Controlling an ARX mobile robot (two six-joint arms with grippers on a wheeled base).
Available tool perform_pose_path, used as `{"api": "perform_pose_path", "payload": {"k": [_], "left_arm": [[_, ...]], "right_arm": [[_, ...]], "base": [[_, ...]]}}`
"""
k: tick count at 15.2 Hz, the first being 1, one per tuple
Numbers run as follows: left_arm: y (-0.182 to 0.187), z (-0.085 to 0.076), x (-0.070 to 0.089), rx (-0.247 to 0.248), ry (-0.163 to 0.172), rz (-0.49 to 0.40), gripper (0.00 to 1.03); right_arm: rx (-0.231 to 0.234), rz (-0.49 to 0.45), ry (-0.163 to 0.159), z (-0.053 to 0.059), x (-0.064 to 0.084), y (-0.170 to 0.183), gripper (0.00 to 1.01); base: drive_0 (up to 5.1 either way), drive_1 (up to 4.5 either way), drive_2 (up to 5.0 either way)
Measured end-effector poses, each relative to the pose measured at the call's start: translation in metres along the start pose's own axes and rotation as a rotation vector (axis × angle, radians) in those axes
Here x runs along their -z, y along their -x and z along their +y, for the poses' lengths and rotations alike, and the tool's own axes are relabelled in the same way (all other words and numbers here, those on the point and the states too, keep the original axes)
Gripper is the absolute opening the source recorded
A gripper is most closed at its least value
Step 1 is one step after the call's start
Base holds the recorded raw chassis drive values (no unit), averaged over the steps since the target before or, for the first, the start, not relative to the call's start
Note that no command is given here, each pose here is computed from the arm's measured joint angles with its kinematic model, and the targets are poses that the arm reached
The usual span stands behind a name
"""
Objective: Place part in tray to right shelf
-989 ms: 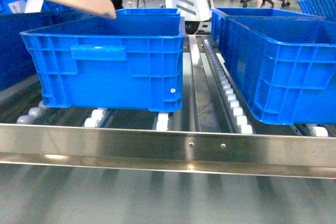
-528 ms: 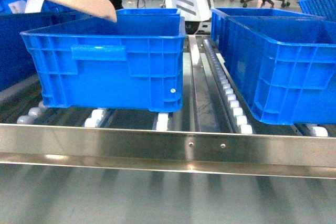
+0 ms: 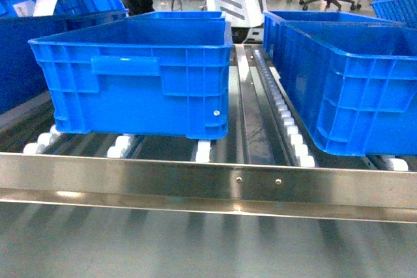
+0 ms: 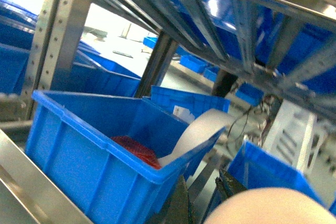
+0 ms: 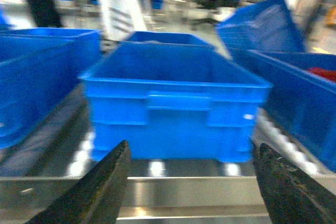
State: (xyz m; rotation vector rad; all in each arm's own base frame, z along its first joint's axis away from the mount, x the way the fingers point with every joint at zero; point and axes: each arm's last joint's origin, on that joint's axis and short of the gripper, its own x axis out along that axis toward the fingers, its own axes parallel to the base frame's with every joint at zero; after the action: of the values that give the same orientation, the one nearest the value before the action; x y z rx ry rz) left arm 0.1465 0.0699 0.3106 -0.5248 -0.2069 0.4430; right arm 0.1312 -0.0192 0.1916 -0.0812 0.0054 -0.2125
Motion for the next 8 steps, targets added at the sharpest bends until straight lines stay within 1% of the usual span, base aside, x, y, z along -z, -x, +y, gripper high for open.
{"api": "perform_pose_path", "payload": {"k": [1, 2, 3, 4, 5, 6, 7, 8], "left_arm": [[0.021, -0.004, 0.014, 0.209, -0.206, 0.136, 0.12], [0.036, -0.007, 0.042, 0.479, -0.345, 0.242, 0.12], [0.039, 0.003, 0.060, 0.436, -0.432, 0.242, 0.12], [0.053, 0.011, 0.088, 0.457, -0.501, 0.225, 0.12], [0.057, 0.014, 0.093, 0.443, -0.507, 0.207, 0.12], [0.060, 0.018, 0.102, 0.434, -0.509, 0.219, 0.12], [0.064, 0.019, 0.110, 0.422, -0.513, 0.228, 0.12], [0.069, 0.016, 0.117, 0.450, -0.517, 0.234, 0.12]], "right_arm": [[-0.152, -0.013, -0.039, 0.006, 0.003, 0.004, 0.66], [-0.212, -0.001, -0.057, 0.017, 0.007, 0.009, 0.51], [-0.227, 0.004, -0.062, 0.019, 0.011, 0.012, 0.37], [-0.212, -0.009, -0.067, 0.017, 0.013, 0.018, 0.02], [-0.211, -0.022, -0.072, 0.017, 0.017, 0.019, 0.02], [-0.212, -0.013, -0.072, 0.017, 0.020, 0.020, 0.02], [-0.212, -0.021, -0.073, 0.016, 0.020, 0.022, 0.02], [-0.212, -0.020, -0.075, 0.016, 0.020, 0.023, 0.02]], "base": [[-0.3, -0.32, -0.3], [0.0, 0.00, 0.0], [0.0, 0.00, 0.0], [0.0, 0.00, 0.0], [0.0, 0.00, 0.0], [0.0, 0.00, 0.0], [0.0, 0.00, 0.0], [0.0, 0.00, 0.0]]}}
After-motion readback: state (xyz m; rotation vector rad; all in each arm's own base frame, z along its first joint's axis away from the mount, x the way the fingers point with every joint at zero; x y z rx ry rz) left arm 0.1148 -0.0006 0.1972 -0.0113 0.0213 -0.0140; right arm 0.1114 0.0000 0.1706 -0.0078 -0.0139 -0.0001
